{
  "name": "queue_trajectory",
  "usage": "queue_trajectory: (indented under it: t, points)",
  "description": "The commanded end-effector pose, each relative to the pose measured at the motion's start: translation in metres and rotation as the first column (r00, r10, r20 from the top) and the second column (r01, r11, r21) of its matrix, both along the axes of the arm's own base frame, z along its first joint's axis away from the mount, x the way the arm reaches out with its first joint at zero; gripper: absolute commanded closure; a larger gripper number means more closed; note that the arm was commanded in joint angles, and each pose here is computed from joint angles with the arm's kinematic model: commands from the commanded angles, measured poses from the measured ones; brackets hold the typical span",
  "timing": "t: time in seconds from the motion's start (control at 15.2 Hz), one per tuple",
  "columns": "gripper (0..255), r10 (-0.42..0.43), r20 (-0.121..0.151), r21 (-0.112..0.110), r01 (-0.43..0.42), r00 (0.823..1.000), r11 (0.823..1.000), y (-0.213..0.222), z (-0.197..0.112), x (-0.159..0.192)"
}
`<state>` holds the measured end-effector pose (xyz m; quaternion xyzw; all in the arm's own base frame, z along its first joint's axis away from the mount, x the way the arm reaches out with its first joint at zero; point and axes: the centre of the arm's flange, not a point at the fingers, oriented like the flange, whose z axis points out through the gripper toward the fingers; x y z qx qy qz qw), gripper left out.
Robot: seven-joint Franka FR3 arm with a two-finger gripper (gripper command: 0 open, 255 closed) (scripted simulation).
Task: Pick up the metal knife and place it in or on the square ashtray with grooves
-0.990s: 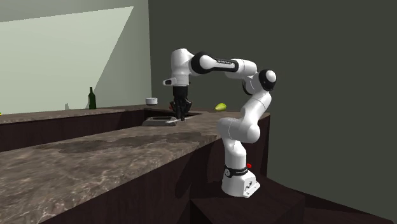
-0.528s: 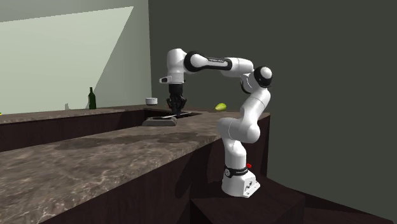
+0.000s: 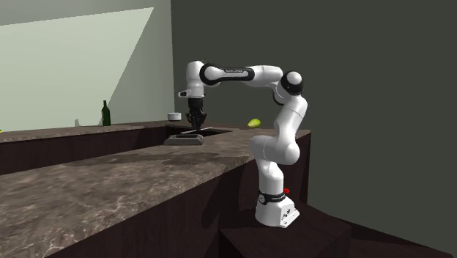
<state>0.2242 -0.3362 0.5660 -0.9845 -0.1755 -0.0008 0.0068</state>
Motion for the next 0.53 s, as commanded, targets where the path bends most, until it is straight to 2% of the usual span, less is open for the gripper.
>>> queue_trajectory:
  t: [0.0, 0.46]
  points:
    - [255, 0.0, -0.001, -0.001, 0.0, 1.0, 1.0, -0.028, 0.002, -0.006]
    - [255, 0.0, -0.001, -0.001, 0.0, 1.0, 1.0, -0.12, 0.005, -0.016]
